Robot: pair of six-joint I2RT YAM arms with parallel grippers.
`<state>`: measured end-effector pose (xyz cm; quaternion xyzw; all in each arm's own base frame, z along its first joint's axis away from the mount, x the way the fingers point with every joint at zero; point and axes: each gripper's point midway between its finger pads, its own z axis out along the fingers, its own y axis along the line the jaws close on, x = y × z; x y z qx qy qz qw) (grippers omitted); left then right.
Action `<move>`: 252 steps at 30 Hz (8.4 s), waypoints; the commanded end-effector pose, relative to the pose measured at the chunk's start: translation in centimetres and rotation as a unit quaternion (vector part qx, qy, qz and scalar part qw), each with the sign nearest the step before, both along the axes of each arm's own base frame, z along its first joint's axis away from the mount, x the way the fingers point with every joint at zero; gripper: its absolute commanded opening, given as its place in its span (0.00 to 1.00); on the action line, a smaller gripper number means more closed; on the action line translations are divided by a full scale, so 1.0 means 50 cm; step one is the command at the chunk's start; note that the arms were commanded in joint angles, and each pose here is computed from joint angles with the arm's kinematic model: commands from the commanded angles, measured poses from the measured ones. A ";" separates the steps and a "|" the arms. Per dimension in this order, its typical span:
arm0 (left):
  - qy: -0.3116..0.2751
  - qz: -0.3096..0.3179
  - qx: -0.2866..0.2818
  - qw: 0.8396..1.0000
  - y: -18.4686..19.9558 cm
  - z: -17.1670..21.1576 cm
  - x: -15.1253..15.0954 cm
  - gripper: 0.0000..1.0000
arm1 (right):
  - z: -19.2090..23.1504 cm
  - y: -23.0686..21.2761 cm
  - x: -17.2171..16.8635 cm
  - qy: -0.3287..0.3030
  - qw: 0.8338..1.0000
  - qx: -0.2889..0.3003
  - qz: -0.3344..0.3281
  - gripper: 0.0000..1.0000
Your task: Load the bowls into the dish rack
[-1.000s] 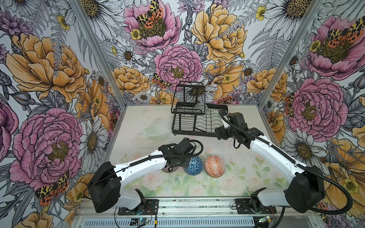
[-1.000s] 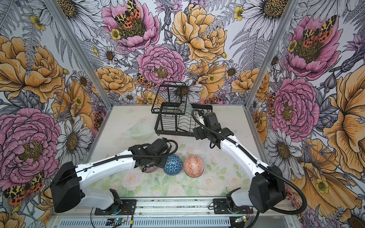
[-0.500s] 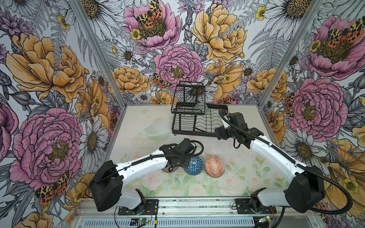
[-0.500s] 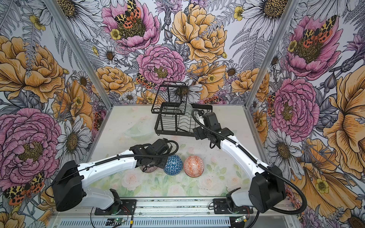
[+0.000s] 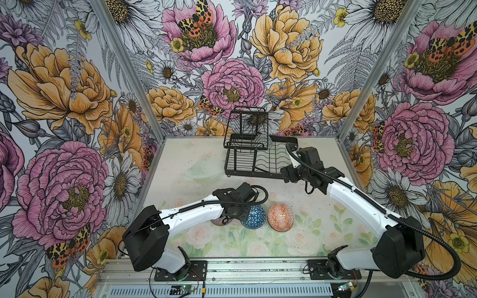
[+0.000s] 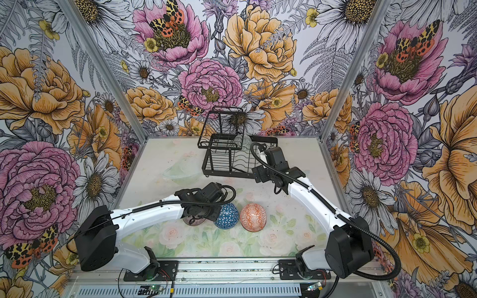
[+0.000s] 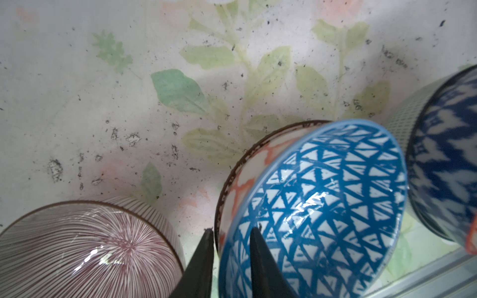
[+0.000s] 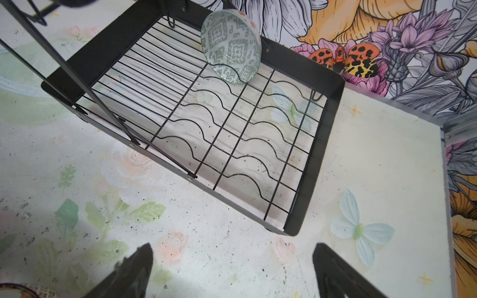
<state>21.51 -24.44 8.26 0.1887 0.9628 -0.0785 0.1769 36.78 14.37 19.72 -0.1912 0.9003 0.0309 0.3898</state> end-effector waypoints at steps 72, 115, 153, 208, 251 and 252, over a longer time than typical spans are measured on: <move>-0.359 0.083 -0.280 0.887 -0.133 0.442 0.260 0.00 | 0.127 0.135 -0.034 -0.023 0.969 0.244 -0.019 0.66; -0.235 -0.032 -0.118 0.964 -0.062 0.323 0.243 0.99 | 0.168 -0.077 0.200 -0.239 0.966 -0.094 -0.026 0.00; -0.229 -0.006 -0.107 0.967 0.007 0.325 0.302 0.99 | -0.010 -0.126 0.552 -0.373 0.859 -0.348 0.041 0.00; -0.215 0.000 -0.098 0.972 0.019 0.307 0.307 0.99 | -0.124 -0.101 0.569 -0.331 0.865 -0.363 0.103 0.20; -0.219 -0.035 -0.107 0.969 -0.018 0.306 0.200 0.99 | 0.067 -0.040 0.099 -0.117 0.992 -0.025 -0.033 0.99; -0.216 -0.039 -0.108 0.970 -0.022 0.303 0.194 0.99 | 0.064 -0.036 0.081 -0.098 0.995 -0.012 -0.031 0.99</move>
